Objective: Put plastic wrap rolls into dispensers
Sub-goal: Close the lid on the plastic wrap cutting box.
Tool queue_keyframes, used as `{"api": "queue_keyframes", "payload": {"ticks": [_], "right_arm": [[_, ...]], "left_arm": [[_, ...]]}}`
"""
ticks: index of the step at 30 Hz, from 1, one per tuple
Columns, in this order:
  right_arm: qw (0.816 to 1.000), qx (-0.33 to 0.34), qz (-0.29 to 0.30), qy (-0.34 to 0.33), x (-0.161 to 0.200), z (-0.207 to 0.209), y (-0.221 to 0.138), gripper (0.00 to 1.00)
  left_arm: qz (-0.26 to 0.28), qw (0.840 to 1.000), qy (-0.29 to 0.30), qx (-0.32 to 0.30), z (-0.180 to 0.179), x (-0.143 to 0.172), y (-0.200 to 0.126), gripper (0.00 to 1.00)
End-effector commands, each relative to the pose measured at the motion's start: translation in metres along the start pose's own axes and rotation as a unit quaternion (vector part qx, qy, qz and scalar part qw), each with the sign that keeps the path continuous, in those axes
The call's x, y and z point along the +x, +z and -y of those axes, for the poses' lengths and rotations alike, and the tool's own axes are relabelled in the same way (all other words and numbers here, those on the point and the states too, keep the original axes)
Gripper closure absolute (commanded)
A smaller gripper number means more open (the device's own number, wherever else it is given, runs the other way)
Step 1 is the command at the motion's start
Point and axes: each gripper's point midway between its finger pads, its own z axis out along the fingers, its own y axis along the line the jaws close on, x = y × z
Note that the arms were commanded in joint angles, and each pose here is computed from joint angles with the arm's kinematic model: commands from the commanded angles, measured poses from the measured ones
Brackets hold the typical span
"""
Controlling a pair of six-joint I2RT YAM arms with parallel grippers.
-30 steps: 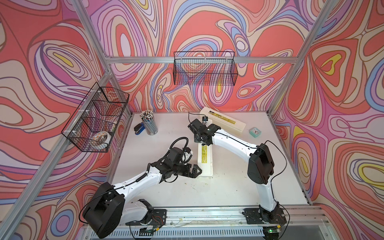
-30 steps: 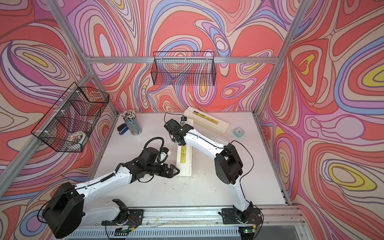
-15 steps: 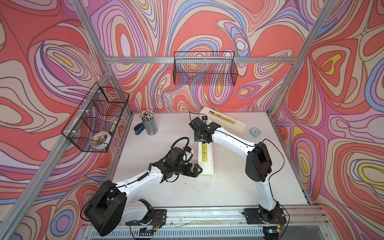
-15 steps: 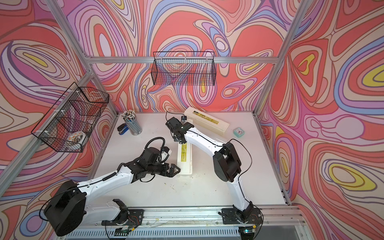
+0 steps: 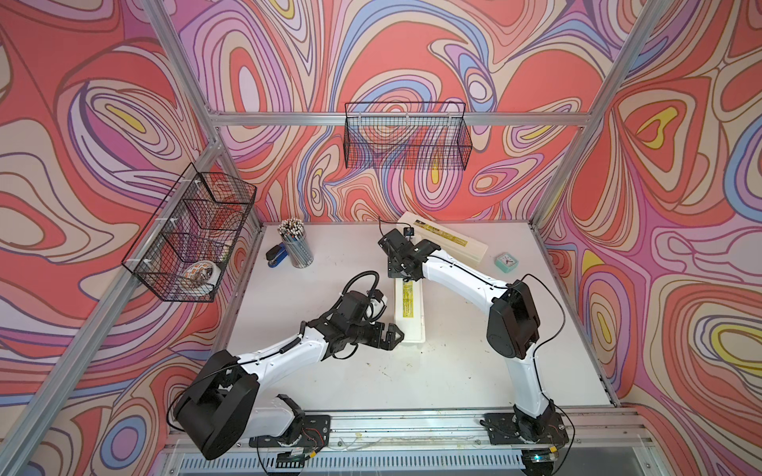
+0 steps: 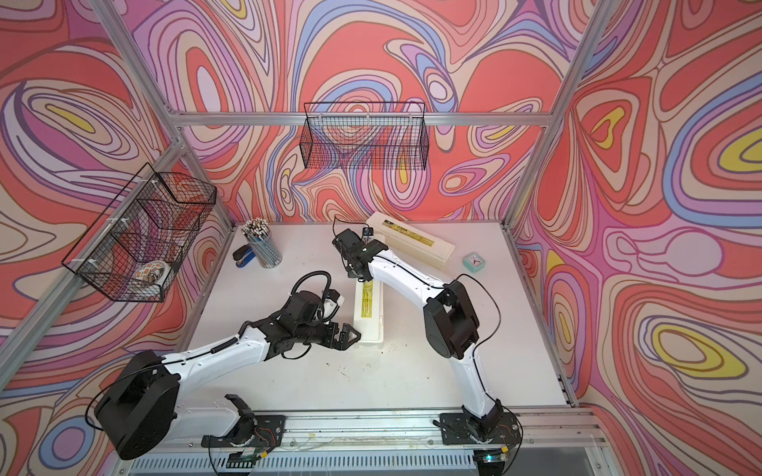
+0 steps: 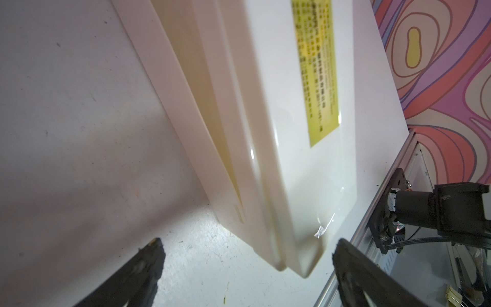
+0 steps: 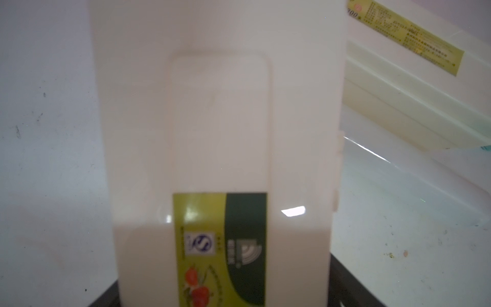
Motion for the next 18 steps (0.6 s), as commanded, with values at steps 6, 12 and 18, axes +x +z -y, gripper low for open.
{"api": "queue_keyframes", "payload": {"ticks": [6,12,18], "right_arm": [[1.0,0.007,0.023,0.013,-0.018,0.003,0.012,0.54],[1.0,0.012,0.019,0.015,-0.018,0.005,0.019,0.5],[1.0,0.013,0.017,0.017,-0.019,0.007,0.024,0.41]], "left_arm": [[-0.005,1.0,0.011,0.002,-0.001,-0.01,0.021,0.0],[-0.015,1.0,0.003,-0.012,-0.011,-0.005,0.03,0.0],[-0.023,0.999,-0.002,-0.025,-0.019,-0.001,0.037,0.0]]}}
